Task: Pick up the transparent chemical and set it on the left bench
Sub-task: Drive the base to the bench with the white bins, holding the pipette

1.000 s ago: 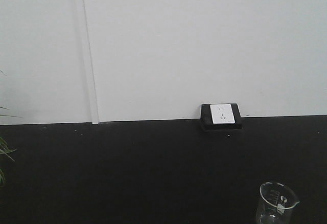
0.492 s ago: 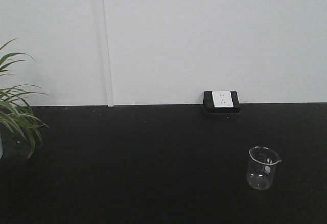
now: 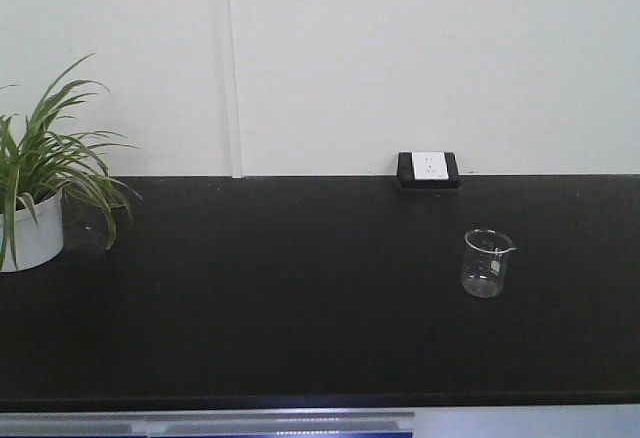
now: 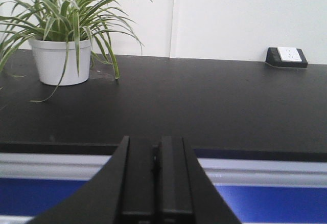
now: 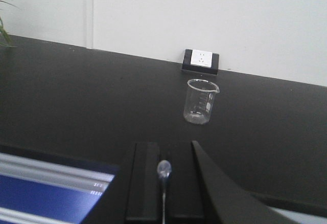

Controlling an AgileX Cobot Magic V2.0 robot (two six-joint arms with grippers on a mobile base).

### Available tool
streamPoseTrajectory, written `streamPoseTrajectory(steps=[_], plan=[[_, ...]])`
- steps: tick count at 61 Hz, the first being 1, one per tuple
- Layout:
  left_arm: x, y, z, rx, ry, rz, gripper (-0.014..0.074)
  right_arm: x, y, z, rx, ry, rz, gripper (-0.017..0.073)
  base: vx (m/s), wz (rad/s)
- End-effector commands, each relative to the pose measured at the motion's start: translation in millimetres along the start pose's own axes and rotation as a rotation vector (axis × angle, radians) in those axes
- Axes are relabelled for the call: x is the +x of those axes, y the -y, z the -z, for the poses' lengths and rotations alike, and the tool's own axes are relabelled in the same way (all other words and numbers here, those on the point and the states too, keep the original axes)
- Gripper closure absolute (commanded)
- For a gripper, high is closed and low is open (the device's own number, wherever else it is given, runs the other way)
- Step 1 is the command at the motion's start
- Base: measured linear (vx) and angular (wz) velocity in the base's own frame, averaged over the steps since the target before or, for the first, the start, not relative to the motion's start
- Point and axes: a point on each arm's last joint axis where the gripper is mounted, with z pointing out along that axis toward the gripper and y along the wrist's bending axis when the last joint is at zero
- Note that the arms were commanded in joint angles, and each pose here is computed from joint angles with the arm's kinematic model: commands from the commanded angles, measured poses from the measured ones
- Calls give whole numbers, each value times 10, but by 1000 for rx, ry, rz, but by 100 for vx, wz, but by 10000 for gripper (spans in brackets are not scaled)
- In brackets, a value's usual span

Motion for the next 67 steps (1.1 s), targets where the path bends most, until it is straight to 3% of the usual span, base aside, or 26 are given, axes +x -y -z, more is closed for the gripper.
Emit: streamPoseTrajectory(steps=[1, 35, 67], plan=[[-28, -1, 13, -2, 81, 9, 597, -127, -6, -7, -22, 61, -2, 566, -39, 5], [-28, -1, 13, -2, 81, 9, 597, -126, -8, -7, -24, 60, 6, 566, -34, 23], [-28, -1, 13, -2, 81, 9, 597, -126, -8, -7, -24, 60, 6, 566, -21, 78]])
